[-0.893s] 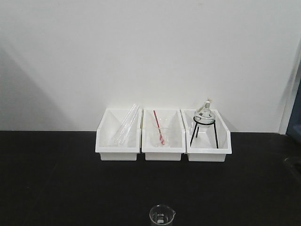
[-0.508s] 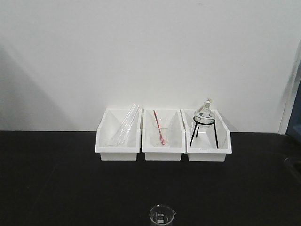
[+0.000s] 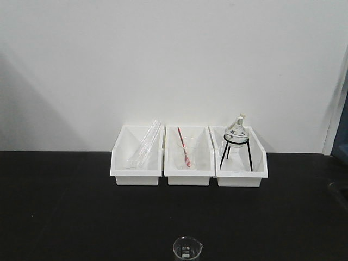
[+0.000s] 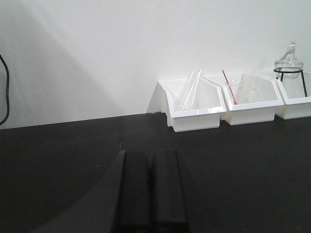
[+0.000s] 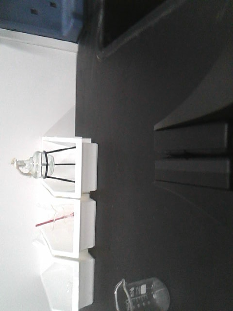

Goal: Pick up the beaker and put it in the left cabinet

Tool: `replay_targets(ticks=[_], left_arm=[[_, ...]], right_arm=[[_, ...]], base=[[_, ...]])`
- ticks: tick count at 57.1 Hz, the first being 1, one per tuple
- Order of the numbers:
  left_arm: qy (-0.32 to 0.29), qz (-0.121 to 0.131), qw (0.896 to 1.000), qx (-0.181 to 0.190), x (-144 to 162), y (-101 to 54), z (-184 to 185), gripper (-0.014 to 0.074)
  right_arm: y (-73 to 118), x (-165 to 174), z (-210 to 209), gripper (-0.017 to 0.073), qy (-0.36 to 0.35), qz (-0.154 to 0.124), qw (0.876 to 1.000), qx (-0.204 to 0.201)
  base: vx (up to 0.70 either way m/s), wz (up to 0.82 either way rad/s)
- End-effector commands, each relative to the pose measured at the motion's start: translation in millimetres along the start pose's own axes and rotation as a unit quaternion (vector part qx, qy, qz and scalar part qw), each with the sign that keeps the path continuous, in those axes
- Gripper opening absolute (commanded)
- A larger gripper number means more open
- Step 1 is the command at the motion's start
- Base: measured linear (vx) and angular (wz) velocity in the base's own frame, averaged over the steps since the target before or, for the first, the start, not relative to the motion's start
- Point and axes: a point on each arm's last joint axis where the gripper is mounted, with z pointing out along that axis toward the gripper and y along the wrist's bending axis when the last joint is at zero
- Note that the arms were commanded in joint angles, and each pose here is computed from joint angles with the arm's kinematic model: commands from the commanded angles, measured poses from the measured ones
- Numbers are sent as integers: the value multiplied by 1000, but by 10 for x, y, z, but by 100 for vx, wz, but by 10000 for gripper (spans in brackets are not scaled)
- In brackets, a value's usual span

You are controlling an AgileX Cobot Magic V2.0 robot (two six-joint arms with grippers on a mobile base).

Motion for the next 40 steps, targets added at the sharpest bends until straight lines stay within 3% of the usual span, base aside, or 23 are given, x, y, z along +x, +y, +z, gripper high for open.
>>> replay_targets(ticks=[1, 7, 24, 27, 34, 40], left_arm=[[-43, -5, 999, -4, -32, 4, -14, 1], [-43, -5, 999, -4, -32, 4, -14, 1], [-43, -5, 999, -4, -32, 4, -14, 1], [-43, -5, 999, -4, -32, 4, -14, 1], [-43, -5, 999, -4, -32, 4, -14, 1], [-43, -5, 999, -4, -32, 4, -14, 1]], right_arm=[[7, -122, -18, -9, -78, -10, 997, -3], [11, -193, -31, -9, -117, 32, 993, -9], [15, -412, -113, -8, -239, 35, 970, -17], [11, -430, -120, -5, -243, 40, 969, -17], [-20, -498, -125, 13, -217, 94, 972, -15], [-34, -597, -120, 48, -199, 117, 973, -15]], base=[[0, 0], [0, 0], [0, 0], [0, 0], [0, 0], [0, 0]])
